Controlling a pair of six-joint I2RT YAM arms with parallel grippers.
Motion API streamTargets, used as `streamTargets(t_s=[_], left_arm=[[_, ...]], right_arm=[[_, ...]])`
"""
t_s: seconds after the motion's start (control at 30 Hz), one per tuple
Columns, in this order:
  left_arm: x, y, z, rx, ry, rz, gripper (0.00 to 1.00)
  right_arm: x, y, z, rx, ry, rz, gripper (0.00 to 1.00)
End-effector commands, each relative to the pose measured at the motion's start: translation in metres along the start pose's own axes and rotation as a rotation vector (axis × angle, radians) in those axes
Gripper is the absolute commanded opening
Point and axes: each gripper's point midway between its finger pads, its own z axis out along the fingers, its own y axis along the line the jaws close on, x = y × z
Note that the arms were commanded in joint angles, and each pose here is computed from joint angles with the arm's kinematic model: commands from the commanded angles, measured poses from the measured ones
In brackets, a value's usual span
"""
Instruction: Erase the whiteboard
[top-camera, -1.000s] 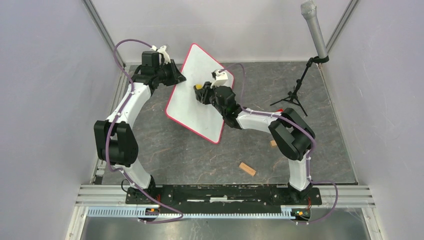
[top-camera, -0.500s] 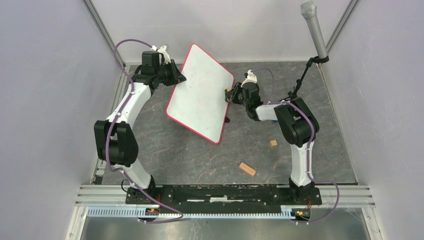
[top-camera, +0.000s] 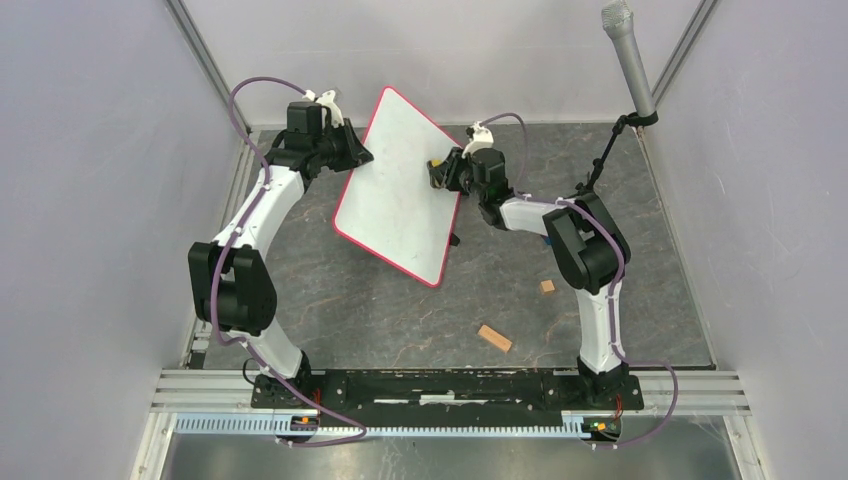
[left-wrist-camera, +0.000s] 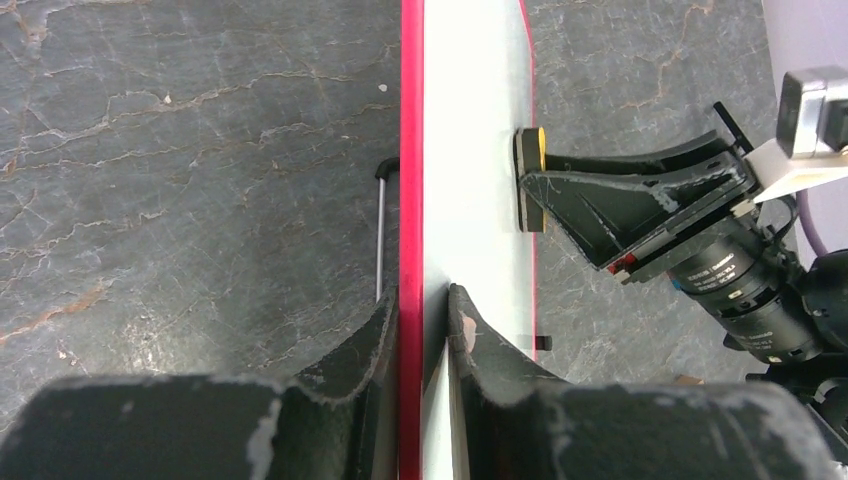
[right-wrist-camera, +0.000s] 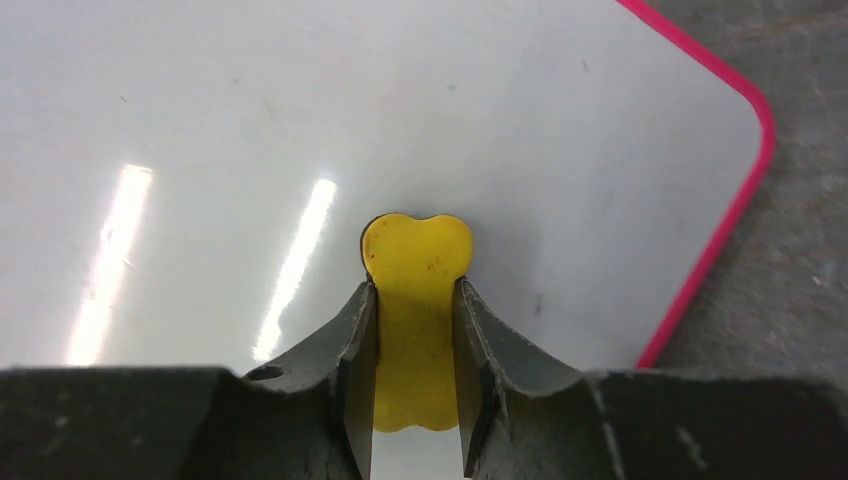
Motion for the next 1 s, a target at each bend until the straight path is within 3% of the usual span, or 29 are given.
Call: streamTargets(t_s=[0.0,0.03,0.07,0.3,0.43,0.6,0.8,0.9,0.97], left_arm=[[0.025,-0.009,0.003,0.005,0.084,0.073,0.02],[0.025,-0.009,0.004,0.005,0.086,0.072,0.02],[0.026,-0.009,0.004,0.007,0.089,0.070,0.02],[0.026,-0.014,0.003,0.029,0.092,0.060,0.02],[0.026,-0.019,0.003,0.053,0.093,0.048,0.02],[0.026,-0.022,0.003,0.061,0.093,0.043,0.02],[0.026,-0.027,0.002,0.080,0.095,0.036,0.02],[0.026,-0.029,0.001,0.080,0.095,0.040,0.02],[0.027,-0.028,0.002,0.078,0.096,0.041,0.02]], right_arm=[[-0.004,0.011,0.017,-0.088,0.027,0.037,0.30],[-0.029,-0.045,0.017,-0.001,-0.011,0.065,0.31],[-0.004,-0.006,0.022,-0.059,0.034,0.050,0.31],[0.023,-0.043,0.020,0.027,0.090,0.109,0.30],[0.022,-0.037,0.006,0.035,0.077,0.064,0.30],[0.006,0.022,0.002,-0.040,0.037,-0.105,0.30],[0.024,0.117,-0.001,-0.224,0.025,-0.262,0.30],[0.028,0.129,-0.006,-0.254,0.016,-0.266,0.30],[0.026,0.113,-0.006,-0.212,0.016,-0.245,0.30]])
